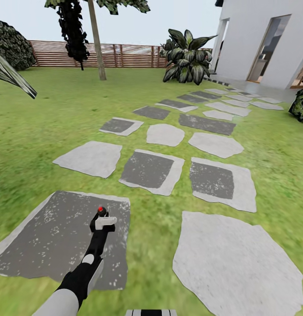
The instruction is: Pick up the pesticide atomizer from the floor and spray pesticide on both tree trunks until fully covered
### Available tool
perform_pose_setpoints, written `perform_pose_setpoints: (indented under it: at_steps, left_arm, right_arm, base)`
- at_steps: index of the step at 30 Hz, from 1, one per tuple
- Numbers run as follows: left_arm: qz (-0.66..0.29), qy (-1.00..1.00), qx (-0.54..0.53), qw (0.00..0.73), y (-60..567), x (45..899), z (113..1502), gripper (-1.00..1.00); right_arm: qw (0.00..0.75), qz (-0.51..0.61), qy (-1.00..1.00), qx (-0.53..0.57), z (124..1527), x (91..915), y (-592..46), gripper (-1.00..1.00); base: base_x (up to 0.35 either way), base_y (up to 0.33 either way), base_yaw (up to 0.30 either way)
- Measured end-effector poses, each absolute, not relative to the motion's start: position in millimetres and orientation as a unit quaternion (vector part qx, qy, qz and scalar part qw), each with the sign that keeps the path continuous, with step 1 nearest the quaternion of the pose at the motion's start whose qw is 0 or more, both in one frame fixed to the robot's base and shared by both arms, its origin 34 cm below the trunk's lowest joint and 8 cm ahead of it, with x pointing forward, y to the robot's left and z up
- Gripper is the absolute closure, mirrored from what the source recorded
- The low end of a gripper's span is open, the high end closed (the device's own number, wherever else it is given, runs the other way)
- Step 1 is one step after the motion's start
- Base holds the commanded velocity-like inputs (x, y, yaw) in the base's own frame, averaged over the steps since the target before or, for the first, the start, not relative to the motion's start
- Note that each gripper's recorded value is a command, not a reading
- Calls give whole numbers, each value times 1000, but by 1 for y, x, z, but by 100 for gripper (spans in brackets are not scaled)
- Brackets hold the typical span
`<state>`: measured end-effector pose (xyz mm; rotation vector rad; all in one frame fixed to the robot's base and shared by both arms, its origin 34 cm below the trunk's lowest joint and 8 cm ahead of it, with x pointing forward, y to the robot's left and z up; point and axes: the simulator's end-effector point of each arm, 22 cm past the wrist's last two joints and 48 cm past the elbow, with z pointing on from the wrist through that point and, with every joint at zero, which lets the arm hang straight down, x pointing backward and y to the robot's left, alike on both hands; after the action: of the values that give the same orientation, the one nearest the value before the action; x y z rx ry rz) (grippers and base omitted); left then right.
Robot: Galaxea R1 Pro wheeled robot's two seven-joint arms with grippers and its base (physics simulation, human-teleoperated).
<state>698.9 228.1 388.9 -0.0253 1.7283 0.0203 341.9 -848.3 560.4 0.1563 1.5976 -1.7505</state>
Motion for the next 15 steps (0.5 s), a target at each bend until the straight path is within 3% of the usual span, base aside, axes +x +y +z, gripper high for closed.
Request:
perform_pose_setpoints:
  at_steps: [15]
  left_arm:
    - [10,741,-12,672,230,705,428,100]
  right_arm:
    - [393,-681,613,82,577,338,-848,-100]
  base:
    - [0,0,0]
